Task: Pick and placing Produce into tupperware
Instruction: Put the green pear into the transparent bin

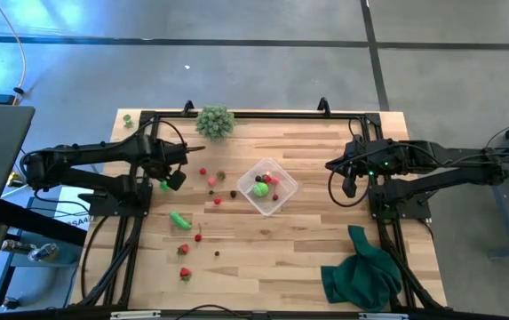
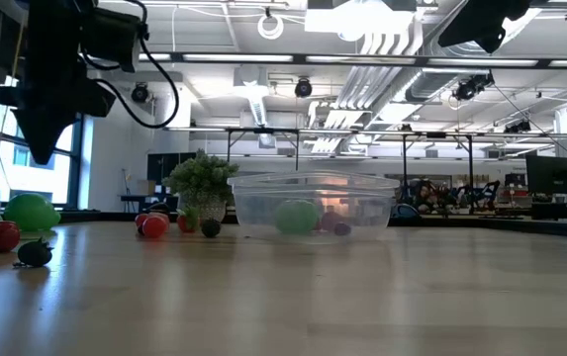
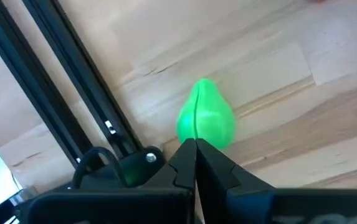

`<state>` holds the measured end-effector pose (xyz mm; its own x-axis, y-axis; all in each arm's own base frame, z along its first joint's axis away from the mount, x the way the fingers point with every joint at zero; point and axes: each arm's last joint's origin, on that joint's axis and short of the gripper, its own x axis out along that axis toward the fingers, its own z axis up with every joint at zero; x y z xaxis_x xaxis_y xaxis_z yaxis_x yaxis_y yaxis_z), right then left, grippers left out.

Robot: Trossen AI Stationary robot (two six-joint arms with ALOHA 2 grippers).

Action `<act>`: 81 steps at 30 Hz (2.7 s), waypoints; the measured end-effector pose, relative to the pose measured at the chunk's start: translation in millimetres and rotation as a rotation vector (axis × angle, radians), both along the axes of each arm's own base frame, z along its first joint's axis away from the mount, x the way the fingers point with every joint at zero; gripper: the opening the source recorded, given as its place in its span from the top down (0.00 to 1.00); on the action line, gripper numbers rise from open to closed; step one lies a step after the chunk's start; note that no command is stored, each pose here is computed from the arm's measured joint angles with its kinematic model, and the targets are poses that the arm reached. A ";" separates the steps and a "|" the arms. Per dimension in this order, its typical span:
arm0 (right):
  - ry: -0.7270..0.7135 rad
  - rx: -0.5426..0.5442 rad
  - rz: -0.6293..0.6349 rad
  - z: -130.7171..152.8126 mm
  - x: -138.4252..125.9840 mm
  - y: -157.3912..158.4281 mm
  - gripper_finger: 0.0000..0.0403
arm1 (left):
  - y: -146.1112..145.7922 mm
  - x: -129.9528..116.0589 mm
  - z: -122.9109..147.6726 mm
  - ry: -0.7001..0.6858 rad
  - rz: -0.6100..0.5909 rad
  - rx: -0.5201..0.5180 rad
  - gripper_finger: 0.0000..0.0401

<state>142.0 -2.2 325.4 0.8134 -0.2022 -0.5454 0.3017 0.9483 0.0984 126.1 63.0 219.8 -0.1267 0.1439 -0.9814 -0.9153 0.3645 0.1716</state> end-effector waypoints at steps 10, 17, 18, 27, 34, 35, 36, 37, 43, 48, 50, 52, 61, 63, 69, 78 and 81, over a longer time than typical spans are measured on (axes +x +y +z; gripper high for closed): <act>0.000 0.000 0.000 0.0 0.0 0.0 0.94 | 1.6 2.4 -1.0 -0.003 0.002 0.021 1.00; 0.000 0.000 0.000 0.1 0.0 0.0 0.94 | 2.0 3.9 -1.1 -0.026 0.027 0.022 1.00; 0.000 -0.001 0.001 0.1 0.0 0.0 0.94 | 2.2 4.4 -1.2 -0.031 0.028 0.024 1.00; 0.000 0.000 0.000 0.1 0.0 0.0 0.94 | 1.6 3.2 -12.0 -0.016 0.046 0.017 1.00; 0.000 0.000 0.000 0.1 -0.1 -0.1 0.94 | 2.6 6.7 -16.6 0.019 0.056 -0.016 1.00; -0.001 0.000 0.000 0.2 -0.1 -0.1 0.94 | 3.0 7.4 -16.8 0.020 0.056 -0.015 1.00; -0.001 0.000 0.000 0.1 -0.1 0.0 0.94 | 3.2 7.8 -17.7 0.026 0.056 -0.017 1.00; 0.000 -0.001 0.000 0.1 0.0 0.0 0.94 | 3.4 8.3 -18.6 0.034 0.056 -0.022 1.00; 0.000 -0.001 0.001 0.1 0.0 0.0 0.94 | 4.6 11.6 -23.5 0.060 0.096 -0.037 0.93; 0.000 -0.001 0.000 0.1 0.0 0.0 0.94 | 5.7 14.5 -28.5 0.092 0.106 -0.058 0.81; 0.000 -0.001 0.001 0.1 0.0 0.0 0.94 | 6.0 15.4 -30.0 0.101 0.106 -0.063 0.76; 0.000 -0.001 0.001 0.1 0.0 0.0 0.94 | 5.9 16.1 -31.0 0.103 0.108 -0.077 0.73; 0.000 -0.001 0.000 0.1 -0.1 -0.1 0.94 | 5.8 16.1 -32.1 0.097 0.130 -0.075 0.71; 0.000 -0.001 0.001 0.2 -0.1 0.0 0.94 | 5.8 16.1 -32.1 0.096 0.137 -0.074 0.70; 0.000 -0.001 0.001 0.1 -0.1 0.0 0.94 | 6.1 16.7 -32.8 0.086 0.152 -0.069 0.66; 0.000 -0.001 0.000 0.1 0.0 -0.1 0.94 | 8.2 22.1 -43.6 0.152 0.154 -0.104 0.59; 0.000 -0.001 0.001 0.1 0.0 -0.1 0.94 | 9.2 24.7 -48.6 0.177 0.151 -0.118 0.57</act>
<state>141.9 -2.3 325.5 0.8135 -0.2025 -0.5452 0.3013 0.9486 0.0972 150.8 72.2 171.2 -0.3096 -0.0042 -0.9509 -0.9203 0.2528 0.2985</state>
